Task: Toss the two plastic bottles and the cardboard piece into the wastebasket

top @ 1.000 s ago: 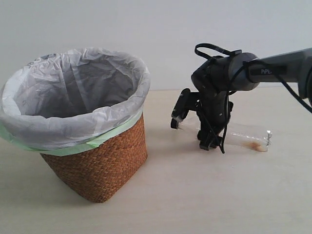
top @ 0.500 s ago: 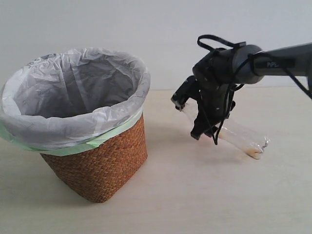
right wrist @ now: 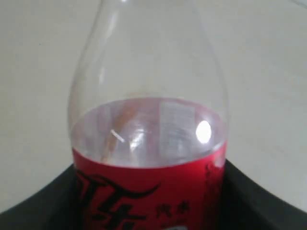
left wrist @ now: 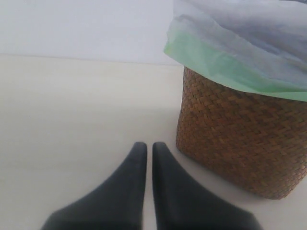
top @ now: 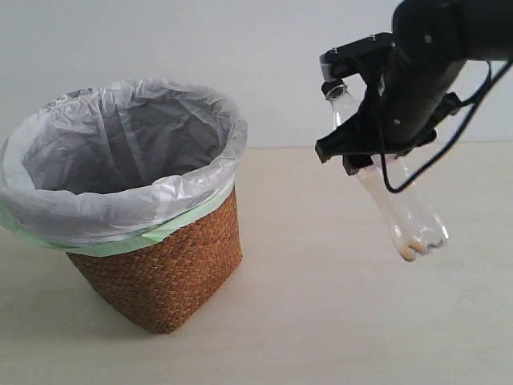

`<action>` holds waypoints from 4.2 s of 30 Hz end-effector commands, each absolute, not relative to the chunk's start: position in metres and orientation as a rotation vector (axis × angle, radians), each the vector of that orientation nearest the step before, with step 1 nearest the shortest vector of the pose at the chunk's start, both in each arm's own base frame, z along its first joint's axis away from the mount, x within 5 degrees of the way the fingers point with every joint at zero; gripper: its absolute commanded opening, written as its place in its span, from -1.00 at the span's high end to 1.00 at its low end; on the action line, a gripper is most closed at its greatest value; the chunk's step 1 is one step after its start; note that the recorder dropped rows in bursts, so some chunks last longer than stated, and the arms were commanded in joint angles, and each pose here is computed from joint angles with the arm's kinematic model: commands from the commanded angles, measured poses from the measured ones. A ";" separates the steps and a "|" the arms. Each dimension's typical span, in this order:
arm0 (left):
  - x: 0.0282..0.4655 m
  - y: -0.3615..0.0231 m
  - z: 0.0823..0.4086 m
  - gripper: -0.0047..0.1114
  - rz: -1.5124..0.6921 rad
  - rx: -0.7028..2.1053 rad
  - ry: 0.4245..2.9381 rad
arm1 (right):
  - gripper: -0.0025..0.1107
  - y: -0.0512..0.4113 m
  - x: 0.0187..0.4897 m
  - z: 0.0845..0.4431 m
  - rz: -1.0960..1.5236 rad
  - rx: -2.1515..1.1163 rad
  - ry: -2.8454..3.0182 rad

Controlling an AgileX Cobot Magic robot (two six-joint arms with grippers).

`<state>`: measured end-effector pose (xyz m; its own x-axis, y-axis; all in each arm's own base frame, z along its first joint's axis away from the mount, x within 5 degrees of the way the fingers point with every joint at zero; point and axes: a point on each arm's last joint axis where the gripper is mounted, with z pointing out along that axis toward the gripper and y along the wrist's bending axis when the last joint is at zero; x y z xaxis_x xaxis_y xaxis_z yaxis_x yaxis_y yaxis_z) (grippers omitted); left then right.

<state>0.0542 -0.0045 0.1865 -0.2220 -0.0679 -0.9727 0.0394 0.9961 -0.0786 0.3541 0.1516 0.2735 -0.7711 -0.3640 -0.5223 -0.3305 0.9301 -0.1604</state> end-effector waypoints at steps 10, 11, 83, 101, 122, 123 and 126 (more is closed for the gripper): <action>0.054 -0.004 0.185 0.85 -0.101 -0.027 1.792 | 0.84 0.110 0.282 0.273 -0.092 -0.261 2.541; 0.054 -0.004 0.185 0.85 -0.101 -0.027 1.792 | 0.84 0.106 0.280 0.279 -0.126 -0.254 2.517; 0.054 -0.004 0.185 0.85 -0.101 -0.027 1.792 | 0.93 0.184 0.166 0.318 0.409 -0.512 2.068; 0.054 -0.004 0.185 0.85 -0.101 -0.027 1.792 | 0.93 0.087 0.105 0.257 0.460 -0.268 2.089; 0.054 -0.004 0.185 0.85 -0.101 -0.027 1.792 | 0.93 0.088 0.104 0.257 0.470 -0.260 2.096; 0.054 -0.004 0.185 0.85 -0.101 -0.027 1.792 | 0.93 0.087 0.105 0.258 0.469 -0.256 2.089; 0.054 -0.004 0.185 0.85 -0.101 -0.027 1.792 | 0.93 0.079 0.105 0.263 0.532 -0.184 2.043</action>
